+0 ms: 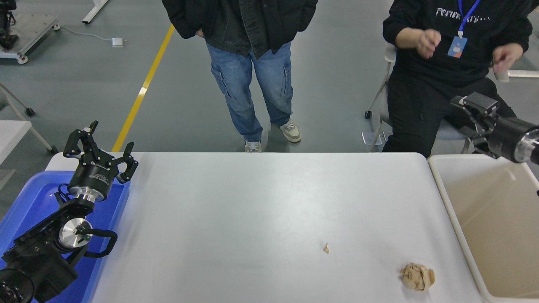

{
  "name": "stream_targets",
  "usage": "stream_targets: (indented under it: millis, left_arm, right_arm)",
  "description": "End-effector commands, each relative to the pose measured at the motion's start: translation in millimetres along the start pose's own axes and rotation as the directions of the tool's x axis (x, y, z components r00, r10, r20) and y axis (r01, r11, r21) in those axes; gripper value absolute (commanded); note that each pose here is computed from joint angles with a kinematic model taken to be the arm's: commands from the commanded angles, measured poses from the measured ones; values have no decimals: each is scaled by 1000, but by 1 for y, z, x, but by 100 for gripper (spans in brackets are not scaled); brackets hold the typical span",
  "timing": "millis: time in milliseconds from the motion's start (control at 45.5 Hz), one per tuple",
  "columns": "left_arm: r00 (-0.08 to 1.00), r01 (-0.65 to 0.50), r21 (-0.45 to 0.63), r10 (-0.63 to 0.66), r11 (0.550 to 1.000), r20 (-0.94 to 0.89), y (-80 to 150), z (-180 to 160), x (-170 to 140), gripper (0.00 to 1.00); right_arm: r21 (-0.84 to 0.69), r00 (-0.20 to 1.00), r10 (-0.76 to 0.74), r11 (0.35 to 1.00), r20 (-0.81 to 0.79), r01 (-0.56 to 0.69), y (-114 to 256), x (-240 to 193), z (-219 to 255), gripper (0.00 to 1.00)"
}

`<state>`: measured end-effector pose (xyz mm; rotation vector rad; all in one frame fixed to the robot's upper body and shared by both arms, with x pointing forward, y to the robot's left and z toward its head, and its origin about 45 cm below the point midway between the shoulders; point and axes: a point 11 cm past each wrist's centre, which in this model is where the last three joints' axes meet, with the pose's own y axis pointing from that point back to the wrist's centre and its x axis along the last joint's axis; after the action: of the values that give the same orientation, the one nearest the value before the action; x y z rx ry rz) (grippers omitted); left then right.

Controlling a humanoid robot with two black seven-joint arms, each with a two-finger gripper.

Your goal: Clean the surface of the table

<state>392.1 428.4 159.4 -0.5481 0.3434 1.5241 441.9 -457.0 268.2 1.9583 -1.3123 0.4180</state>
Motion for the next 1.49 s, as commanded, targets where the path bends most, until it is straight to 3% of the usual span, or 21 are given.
stream_targets:
  millis: [0, 132, 593, 989, 1473]
  left_arm:
    - [1000, -1, 0, 1, 1000, 0, 0, 0, 0, 100]
    - [1000, 0, 0, 0, 1000, 0, 0, 0, 0, 100]
    - [1000, 0, 0, 0, 1000, -1, 0, 0, 0, 100]
    - [1000, 0, 0, 0, 1000, 0, 0, 0, 0, 100]
    - [1000, 0, 0, 0, 1000, 0, 0, 0, 0, 100]
  right_arm:
    - [-119, 928, -169, 984, -334, 136, 8, 2, 2, 99]
    - [-135, 864, -240, 971, -443, 200, 12, 2, -4, 99]
    - [-135, 708, -434, 889, -557, 438, 56, -56, -3, 98]
    - [-282, 405, -610, 729, -681, 624, 75, -125, 24, 98]
    - [-265, 365, -653, 661, -663, 702, 100, -166, 40, 98]
